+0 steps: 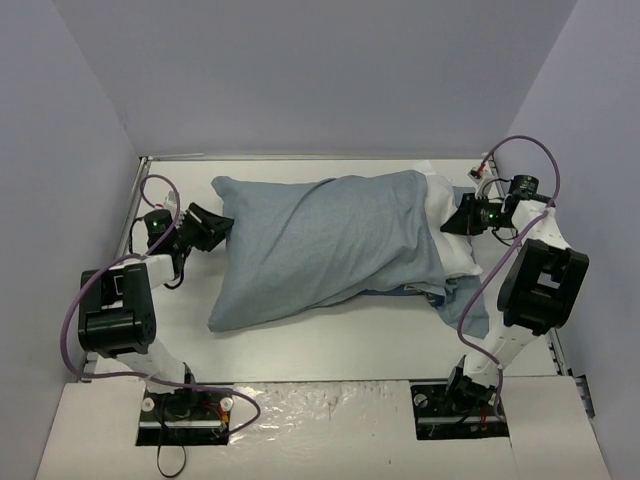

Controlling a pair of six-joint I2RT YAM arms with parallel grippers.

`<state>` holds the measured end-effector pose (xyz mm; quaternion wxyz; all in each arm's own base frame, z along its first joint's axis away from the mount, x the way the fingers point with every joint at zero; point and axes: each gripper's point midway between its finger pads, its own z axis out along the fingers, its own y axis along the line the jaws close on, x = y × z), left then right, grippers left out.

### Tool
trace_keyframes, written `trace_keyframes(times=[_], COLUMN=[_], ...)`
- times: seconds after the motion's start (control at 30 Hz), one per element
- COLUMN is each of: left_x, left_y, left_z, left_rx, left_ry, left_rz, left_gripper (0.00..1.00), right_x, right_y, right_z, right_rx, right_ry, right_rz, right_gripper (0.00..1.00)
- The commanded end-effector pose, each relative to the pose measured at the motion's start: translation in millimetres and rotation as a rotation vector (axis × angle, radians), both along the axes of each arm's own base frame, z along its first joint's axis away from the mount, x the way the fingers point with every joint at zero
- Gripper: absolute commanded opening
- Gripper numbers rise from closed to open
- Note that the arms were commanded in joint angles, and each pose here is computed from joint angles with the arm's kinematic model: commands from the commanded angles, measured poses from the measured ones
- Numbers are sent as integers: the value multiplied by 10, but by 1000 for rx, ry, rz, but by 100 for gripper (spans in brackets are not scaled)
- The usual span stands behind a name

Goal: Remove the pillowcase from the pillow

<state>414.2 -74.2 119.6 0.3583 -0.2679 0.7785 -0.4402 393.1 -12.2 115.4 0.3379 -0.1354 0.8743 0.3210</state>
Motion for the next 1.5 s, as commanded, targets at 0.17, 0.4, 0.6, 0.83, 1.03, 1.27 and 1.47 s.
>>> trace_keyframes(times=[0.17, 0.4, 0.6, 0.83, 1.03, 1.27, 1.47], left_x=[65, 38, -221, -387, -403, -299, -175], left_y=[-140, 331, 957, 1343, 1640, 1805, 1898], left_z=[513, 811, 1099, 1419, 1460, 1549, 1704], left_rx=[-99, 30, 228, 332, 369, 417, 467], left_ry=[-226, -239, -198, -197, -121, -94, -97], left_rz=[-98, 52, 254, 444, 534, 555, 547], left_gripper=[3, 2, 2, 2, 2, 2, 2], right_x=[41, 23, 38, 72, 71, 1, -59], right_y=[-132, -192, -334, -465, -669, -920, -1097], right_z=[-59, -1, 182, 439, 585, 529, 470], right_rx=[-54, -100, -142, -161, -185, -201, -247], right_ry=[17, -2, -51, -117, -160, -156, -151], right_rz=[-23, -35, -71, -105, -147, -192, -225], right_gripper=[0, 0, 0, 0, 0, 0, 0])
